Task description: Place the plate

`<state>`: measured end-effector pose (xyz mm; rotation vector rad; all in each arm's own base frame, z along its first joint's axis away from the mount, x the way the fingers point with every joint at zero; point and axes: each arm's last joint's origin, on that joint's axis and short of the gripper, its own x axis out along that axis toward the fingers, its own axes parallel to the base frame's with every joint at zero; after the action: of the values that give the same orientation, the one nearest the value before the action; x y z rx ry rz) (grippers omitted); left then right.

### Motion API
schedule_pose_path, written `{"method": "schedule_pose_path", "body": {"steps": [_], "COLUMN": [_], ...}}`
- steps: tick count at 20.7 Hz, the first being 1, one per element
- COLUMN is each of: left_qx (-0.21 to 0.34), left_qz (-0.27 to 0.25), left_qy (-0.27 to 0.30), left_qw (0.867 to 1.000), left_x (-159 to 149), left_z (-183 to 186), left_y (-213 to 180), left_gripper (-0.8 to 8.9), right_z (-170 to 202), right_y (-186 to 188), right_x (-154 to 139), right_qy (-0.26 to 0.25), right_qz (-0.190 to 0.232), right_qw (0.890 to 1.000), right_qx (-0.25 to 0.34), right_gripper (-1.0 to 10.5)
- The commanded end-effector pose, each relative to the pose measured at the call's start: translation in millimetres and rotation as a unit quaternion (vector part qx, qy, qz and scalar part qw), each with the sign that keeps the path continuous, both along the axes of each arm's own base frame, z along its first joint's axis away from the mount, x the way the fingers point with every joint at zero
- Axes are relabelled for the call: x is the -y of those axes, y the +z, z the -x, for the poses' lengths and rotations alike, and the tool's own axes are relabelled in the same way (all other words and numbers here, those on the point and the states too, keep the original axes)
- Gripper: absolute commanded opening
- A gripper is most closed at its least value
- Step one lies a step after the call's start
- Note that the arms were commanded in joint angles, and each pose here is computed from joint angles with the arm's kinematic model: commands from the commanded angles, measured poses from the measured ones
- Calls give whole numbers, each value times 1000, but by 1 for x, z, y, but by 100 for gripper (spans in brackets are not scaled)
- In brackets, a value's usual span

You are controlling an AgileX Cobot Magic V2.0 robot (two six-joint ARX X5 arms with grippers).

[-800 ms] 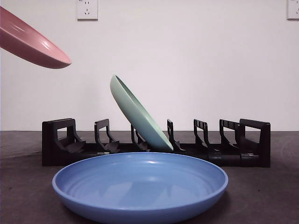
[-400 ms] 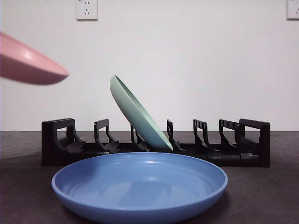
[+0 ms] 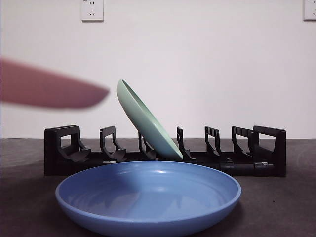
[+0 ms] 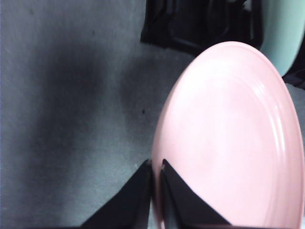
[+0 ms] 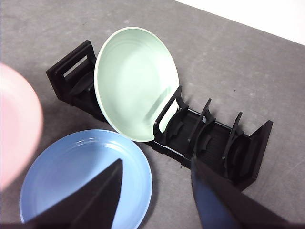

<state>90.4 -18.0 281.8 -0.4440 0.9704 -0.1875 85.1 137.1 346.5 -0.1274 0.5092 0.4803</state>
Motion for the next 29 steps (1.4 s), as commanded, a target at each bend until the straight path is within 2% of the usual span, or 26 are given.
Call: {"method": "schedule_pose_path", "body": {"steps": [1, 7, 11, 23, 29], "left_qx": [-15, -27, -31, -37, -38], "left_qz": [26, 53, 37, 46, 42], "left_qy": [14, 18, 6, -48, -55], "left_qw": [999, 998, 999, 997, 997], "left_x": [4, 16, 29, 95, 114], "left_z": [-7, -18, -26, -68, -81], "left_y": [-14, -47, -54, -82, -98], "left_gripper": [15, 16, 15, 16, 16], "right_z": [1, 1, 1, 1, 1], "right_y": [5, 5, 5, 5, 5], "right_x": [-2, -2, -2, -2, -2], "right_qy": [7, 14, 13, 14, 15], "right_qz": [-5, 5, 5, 7, 7], "right_qw": [1000, 1000, 1000, 1000, 1000], "right_qx": [8, 13, 13, 14, 14], "right_gripper": [228, 228, 228, 228, 228]}}
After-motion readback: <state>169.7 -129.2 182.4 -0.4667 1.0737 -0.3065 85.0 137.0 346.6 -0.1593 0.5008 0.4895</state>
